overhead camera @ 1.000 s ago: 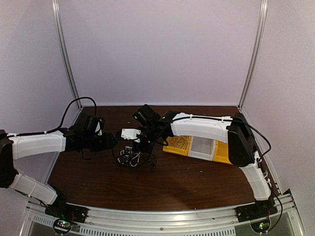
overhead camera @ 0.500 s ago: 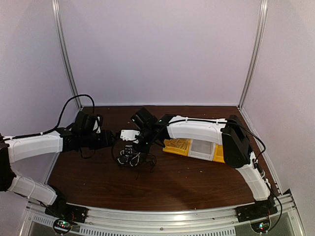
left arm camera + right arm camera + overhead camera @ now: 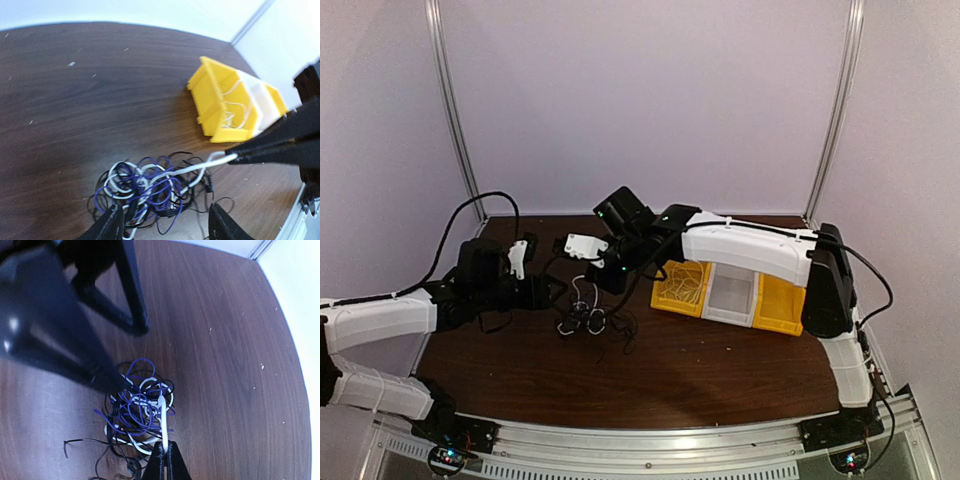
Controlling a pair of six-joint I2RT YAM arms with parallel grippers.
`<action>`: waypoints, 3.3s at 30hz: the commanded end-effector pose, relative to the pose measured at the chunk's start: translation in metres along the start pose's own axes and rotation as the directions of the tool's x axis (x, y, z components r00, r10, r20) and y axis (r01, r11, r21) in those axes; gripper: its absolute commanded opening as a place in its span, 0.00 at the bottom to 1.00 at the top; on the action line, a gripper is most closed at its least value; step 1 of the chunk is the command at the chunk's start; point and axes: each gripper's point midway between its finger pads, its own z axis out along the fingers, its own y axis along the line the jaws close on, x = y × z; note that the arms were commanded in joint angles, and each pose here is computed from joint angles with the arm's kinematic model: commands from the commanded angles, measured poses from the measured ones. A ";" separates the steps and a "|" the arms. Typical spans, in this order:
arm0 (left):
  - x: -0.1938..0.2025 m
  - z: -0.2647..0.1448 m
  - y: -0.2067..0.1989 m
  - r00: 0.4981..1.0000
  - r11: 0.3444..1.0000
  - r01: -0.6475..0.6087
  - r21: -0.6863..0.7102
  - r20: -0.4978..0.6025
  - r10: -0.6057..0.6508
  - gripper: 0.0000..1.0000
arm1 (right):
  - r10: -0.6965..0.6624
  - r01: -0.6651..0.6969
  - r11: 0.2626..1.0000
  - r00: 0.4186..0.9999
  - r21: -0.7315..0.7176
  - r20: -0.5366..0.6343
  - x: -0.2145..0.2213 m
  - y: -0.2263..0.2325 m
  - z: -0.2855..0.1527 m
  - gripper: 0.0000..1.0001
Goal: Untangle the cables
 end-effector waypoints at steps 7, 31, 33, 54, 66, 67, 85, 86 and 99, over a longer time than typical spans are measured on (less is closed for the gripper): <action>-0.061 -0.065 -0.097 0.853 0.865 -0.396 0.309 0.472 0.222 0.62 | 0.085 -0.074 0.996 0.969 -0.055 0.230 -0.081 -0.002 -0.096 0.00; 0.020 0.053 -0.028 0.926 0.968 -0.199 0.156 0.352 0.133 0.41 | -0.022 -0.060 0.992 0.787 0.113 0.617 -0.182 -0.050 -0.291 0.00; 0.026 0.058 -0.019 0.936 0.976 -0.182 0.122 0.326 0.134 0.41 | -0.044 -0.058 0.988 0.776 0.140 0.629 -0.184 -0.056 -0.304 0.00; 0.050 0.075 0.033 0.967 0.977 -0.163 -0.140 0.173 0.186 0.49 | -0.190 -0.247 0.860 0.656 0.446 0.730 -0.145 -0.144 -0.500 0.00; 0.054 0.077 0.053 0.973 0.952 -0.167 -0.255 0.112 0.201 0.63 | -0.253 -0.314 0.789 0.618 0.528 0.745 -0.132 -0.160 -0.558 0.00; 0.054 0.076 0.053 0.973 0.952 -0.166 -0.257 0.112 0.200 0.63 | -0.254 -0.318 0.784 0.620 0.533 0.743 -0.130 -0.162 -0.559 0.00; 0.009 0.050 0.004 0.974 0.982 -0.145 -0.122 0.158 0.163 0.68 | -0.197 -0.321 0.723 0.753 0.612 0.628 -0.085 -0.194 -0.514 0.00; 0.005 0.047 0.000 0.974 0.982 -0.149 -0.114 0.156 0.166 0.68 | -0.189 -0.322 0.726 0.757 0.608 0.625 -0.082 -0.195 -0.509 0.00; -0.035 -0.011 -0.024 0.960 0.981 -0.167 -0.102 0.212 0.185 0.75 | -0.083 -0.342 0.765 0.788 0.546 0.611 -0.056 -0.215 -0.438 0.00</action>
